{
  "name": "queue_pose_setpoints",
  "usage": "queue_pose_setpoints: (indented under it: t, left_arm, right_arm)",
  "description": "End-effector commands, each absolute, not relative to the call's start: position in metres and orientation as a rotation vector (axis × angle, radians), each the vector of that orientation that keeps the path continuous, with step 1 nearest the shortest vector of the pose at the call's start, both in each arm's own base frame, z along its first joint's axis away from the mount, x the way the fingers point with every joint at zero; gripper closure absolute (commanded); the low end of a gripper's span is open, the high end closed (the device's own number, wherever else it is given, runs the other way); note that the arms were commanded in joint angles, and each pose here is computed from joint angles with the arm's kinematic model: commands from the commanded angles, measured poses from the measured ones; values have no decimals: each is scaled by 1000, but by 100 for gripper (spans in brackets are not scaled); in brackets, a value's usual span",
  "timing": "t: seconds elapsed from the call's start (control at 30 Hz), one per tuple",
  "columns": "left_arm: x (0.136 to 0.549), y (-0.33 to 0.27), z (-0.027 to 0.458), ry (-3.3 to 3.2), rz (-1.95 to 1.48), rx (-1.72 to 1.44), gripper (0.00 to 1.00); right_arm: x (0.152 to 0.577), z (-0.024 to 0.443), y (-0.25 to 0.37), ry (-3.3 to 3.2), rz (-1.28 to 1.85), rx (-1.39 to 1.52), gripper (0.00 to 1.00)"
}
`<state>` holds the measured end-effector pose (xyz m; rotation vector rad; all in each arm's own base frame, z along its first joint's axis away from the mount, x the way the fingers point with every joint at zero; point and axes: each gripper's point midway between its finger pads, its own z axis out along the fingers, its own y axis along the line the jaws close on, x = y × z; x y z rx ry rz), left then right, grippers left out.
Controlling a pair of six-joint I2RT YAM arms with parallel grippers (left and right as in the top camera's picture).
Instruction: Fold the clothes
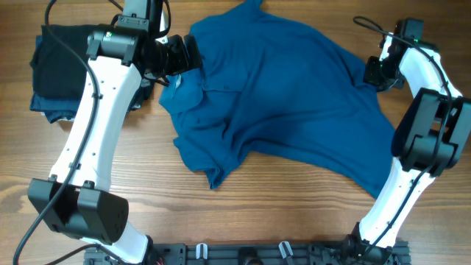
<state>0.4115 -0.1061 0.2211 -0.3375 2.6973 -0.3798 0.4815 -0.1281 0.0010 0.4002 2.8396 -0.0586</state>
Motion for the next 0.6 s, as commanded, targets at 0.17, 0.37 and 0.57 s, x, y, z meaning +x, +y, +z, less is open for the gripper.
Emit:
queue_pose_setpoints:
  t: [0.17,0.37,0.57]
  left_arm:
    - [413,-105,223,2689,-371,-328,0]
    - [413,-104,223,2689,-371,-329,0]
    - [413,-104,223,2689,-371,-329,0]
  right_arm:
    - [473,-25,-151,2810,-119,540,96]
    - [489,-17,-178,2702,-143,577,96]
    - [521,3,-201,2526,-179,572,96]
